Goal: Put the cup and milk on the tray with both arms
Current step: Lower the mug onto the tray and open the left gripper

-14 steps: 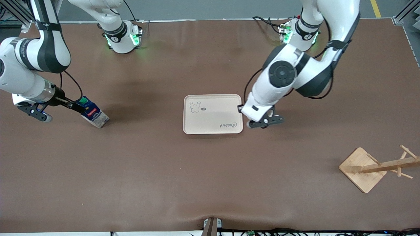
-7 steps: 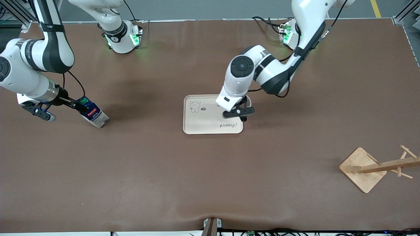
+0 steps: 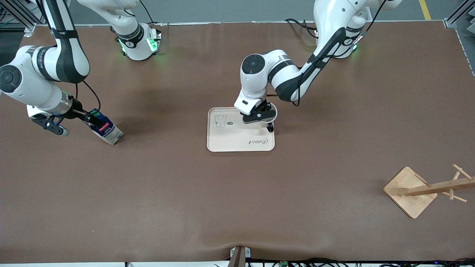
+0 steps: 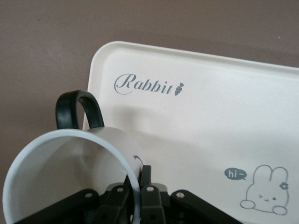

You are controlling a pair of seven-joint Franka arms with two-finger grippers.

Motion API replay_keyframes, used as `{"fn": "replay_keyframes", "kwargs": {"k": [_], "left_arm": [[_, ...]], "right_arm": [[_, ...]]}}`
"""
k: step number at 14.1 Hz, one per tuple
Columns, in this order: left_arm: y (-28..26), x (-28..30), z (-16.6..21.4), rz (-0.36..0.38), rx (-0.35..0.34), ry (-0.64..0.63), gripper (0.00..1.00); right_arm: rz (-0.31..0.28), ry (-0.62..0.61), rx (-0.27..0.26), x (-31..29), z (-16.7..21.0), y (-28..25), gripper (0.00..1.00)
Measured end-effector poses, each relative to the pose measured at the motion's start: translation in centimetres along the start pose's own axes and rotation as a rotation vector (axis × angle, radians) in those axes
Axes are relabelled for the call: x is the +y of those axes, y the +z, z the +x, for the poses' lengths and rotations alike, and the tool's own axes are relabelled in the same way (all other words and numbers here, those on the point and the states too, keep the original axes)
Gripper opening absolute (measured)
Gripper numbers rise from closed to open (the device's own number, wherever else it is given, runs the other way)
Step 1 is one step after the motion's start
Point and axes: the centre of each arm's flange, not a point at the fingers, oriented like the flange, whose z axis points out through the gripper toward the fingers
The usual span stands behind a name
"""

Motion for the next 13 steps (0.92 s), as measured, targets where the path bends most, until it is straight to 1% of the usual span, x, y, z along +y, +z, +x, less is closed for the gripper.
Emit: {"fn": "replay_keyframes", "kwargs": {"k": [2,6,7,8,9,10,12,13], "left_arm": [[1.3,0.1,-0.4,-0.01,0.006,0.004,0.06],[1.7,0.4,-0.7,-0.025,0.007,-0.013,0.06],[1.7,0.6,-1.0,-0.026,0.007,-0.013,0.06],[1.7,0.7,-1.3,-0.026,0.006,-0.013,0.06],[1.8,0.8,-1.5,-0.025,0.005,-0.014,0.06],[1.8,0.9,-1.7,-0.024,0.004,-0.014,0.06],[1.9,0.9,-1.7,-0.023,0.004,-0.014,0.06],[1.9,0.9,-1.7,-0.023,0.004,-0.015,0.07]], "right_arm": [[0.007,0.0,0.016,0.0,-0.2,0.6,1.0],[0.006,-0.001,0.013,0.2,-0.6,1.5,1.0],[0.005,0.0,0.012,0.2,-0.6,1.5,0.93],[0.006,0.002,0.013,0.2,-0.6,1.4,0.8],[0.007,0.005,0.016,0.2,-0.6,1.3,0.71],[0.008,0.007,0.018,0.2,-0.7,1.1,0.67],[0.009,0.007,0.021,0.2,-0.7,1.0,0.64],[0.01,0.007,0.023,0.2,-0.7,0.9,0.59]]}}
